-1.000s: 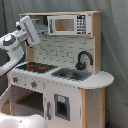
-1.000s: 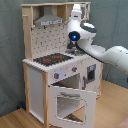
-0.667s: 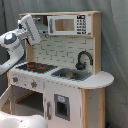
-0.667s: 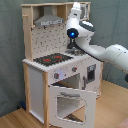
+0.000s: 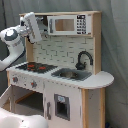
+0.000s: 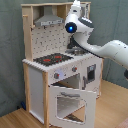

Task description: Play with the kitchen

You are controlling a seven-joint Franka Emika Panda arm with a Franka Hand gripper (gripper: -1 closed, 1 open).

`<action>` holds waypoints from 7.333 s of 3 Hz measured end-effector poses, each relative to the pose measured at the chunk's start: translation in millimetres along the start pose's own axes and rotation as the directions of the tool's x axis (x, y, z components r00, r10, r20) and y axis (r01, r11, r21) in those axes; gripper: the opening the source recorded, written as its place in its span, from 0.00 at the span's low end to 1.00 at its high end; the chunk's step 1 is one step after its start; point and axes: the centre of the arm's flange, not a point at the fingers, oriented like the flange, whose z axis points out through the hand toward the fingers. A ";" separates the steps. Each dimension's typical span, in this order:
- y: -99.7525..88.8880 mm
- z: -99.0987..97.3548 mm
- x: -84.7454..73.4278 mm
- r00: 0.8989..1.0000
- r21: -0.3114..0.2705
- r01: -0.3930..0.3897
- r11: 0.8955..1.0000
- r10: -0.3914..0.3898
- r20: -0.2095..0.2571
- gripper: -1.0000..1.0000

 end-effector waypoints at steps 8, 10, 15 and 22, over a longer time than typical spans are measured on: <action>81.2 50.9 -46.6 0.886 0.029 0.297 0.955 -0.286 0.366 0.00; 104.2 56.6 -75.2 0.876 0.081 0.284 0.956 -0.293 0.383 0.00; 171.3 83.2 -126.6 0.920 0.151 0.234 0.960 -0.269 0.285 0.00; 86.2 -97.7 -125.2 0.860 0.088 0.499 0.862 -0.480 -0.174 1.00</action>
